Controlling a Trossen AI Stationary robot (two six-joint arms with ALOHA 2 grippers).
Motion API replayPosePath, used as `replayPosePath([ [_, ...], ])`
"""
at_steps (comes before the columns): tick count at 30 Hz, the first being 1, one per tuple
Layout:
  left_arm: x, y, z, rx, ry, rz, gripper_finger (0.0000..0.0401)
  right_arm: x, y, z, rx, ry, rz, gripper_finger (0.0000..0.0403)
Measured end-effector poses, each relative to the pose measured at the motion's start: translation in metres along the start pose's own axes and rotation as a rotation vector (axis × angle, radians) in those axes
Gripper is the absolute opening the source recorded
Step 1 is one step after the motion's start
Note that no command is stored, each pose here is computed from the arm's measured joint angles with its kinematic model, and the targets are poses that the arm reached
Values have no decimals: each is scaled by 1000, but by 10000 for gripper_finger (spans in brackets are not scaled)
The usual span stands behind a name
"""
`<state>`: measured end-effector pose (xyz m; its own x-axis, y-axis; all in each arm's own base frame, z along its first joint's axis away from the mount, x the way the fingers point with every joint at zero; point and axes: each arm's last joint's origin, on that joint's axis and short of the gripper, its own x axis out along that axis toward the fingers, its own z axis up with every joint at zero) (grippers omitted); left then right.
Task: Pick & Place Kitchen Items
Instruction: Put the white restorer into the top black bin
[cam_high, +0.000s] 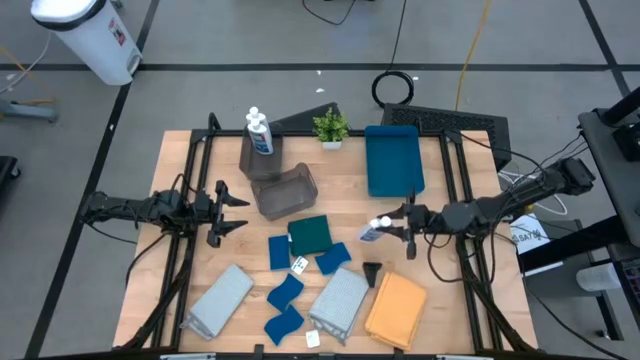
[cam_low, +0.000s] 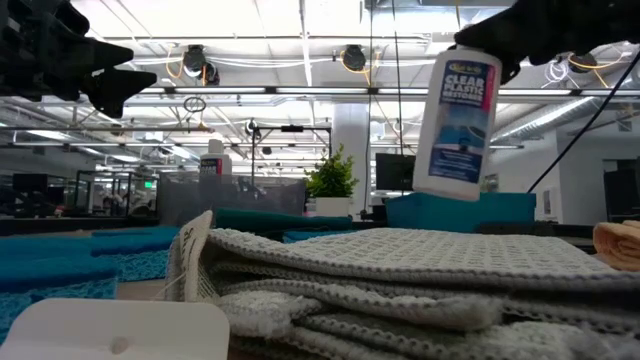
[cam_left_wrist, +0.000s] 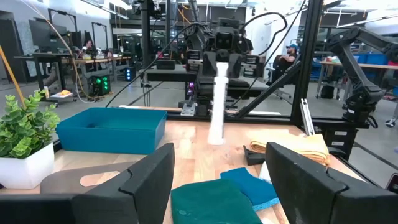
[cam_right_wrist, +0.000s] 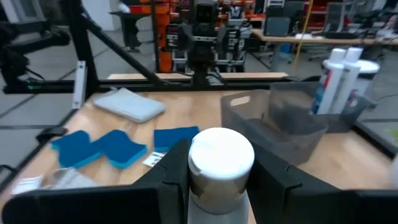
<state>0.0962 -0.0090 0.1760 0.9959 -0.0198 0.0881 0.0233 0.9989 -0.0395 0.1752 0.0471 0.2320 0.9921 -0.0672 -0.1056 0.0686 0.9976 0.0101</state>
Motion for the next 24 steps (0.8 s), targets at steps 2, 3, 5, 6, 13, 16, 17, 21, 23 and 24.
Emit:
replayPosePath([
  [2,0,0,0,0,0,0,255,2,-5,0,-13,-2,-25,97],
  [3,0,0,0,0,0,0,255,3,-8,0,-12,-1,-24,97],
  [5,0,0,0,1,-2,0,255,6,-13,0,-6,3,-4,97],
  [6,0,0,0,4,-3,0,255,7,-15,0,-4,5,10,97],
  [13,0,0,8,3,-86,22,255,17,-27,-6,34,43,30,97],
  [16,0,0,11,-75,-114,-4,255,21,-29,-6,40,30,24,96],
  [17,1,0,11,-82,-104,-7,255,22,-29,-5,42,18,24,96],
  [21,6,-2,10,-124,-86,-59,255,29,-27,-4,50,-30,29,96],
  [23,10,-3,10,-164,-88,-62,255,33,-26,-4,54,-51,53,96],
  [24,12,-3,11,-172,-99,-55,255,35,-26,-4,55,-61,61,96],
])
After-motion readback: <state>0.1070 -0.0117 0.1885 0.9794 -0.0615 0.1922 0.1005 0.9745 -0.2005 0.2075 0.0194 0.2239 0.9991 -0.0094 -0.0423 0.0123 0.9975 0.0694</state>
